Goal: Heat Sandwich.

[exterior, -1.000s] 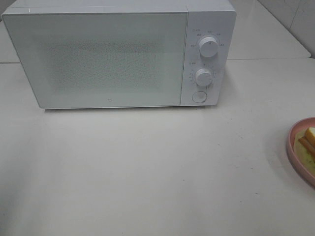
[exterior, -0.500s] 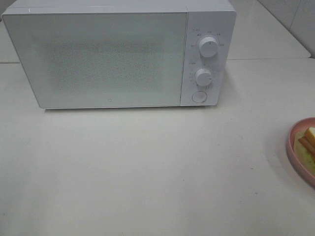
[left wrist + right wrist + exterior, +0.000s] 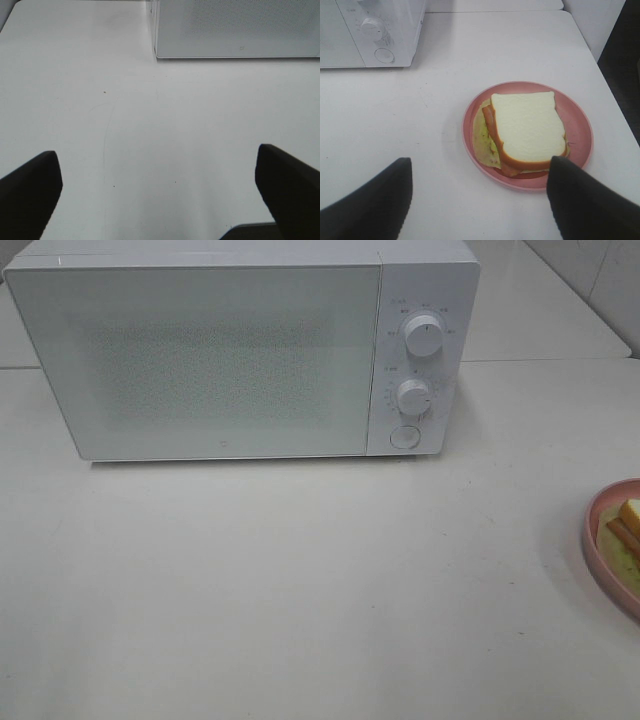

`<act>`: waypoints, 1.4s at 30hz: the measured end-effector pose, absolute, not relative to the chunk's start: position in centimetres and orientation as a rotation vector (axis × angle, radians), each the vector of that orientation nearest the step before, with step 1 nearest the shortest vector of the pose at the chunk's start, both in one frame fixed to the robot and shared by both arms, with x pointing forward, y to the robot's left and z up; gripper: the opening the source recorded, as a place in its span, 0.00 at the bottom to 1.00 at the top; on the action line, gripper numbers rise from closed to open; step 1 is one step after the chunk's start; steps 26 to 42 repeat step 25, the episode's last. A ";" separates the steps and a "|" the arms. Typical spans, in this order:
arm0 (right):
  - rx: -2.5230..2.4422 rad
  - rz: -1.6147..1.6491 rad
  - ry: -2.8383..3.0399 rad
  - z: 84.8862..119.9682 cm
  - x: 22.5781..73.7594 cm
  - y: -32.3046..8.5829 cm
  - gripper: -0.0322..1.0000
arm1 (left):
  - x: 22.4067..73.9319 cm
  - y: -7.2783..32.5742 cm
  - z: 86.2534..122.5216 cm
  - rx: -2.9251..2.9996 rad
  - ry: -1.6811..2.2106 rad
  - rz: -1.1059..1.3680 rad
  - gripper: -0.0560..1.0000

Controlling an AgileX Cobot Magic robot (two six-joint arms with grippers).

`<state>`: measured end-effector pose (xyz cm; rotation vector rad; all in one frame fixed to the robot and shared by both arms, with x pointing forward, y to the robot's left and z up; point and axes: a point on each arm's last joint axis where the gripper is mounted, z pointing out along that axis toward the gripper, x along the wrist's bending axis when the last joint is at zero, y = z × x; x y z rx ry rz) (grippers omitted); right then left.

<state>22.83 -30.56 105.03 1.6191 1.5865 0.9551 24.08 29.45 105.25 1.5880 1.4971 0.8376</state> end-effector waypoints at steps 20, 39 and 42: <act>1.619 0.955 1.586 105.0 22.8 -30.6 0.77 | 23.4 29.5 105.3 1.565 1.463 0.869 0.99; 1.619 0.955 1.586 105.0 22.8 -30.6 0.77 | 23.4 29.5 105.3 1.565 1.462 0.869 0.99; 1.619 0.955 1.586 105.0 22.8 -30.6 0.77 | 23.4 29.5 105.3 1.565 1.462 0.869 0.99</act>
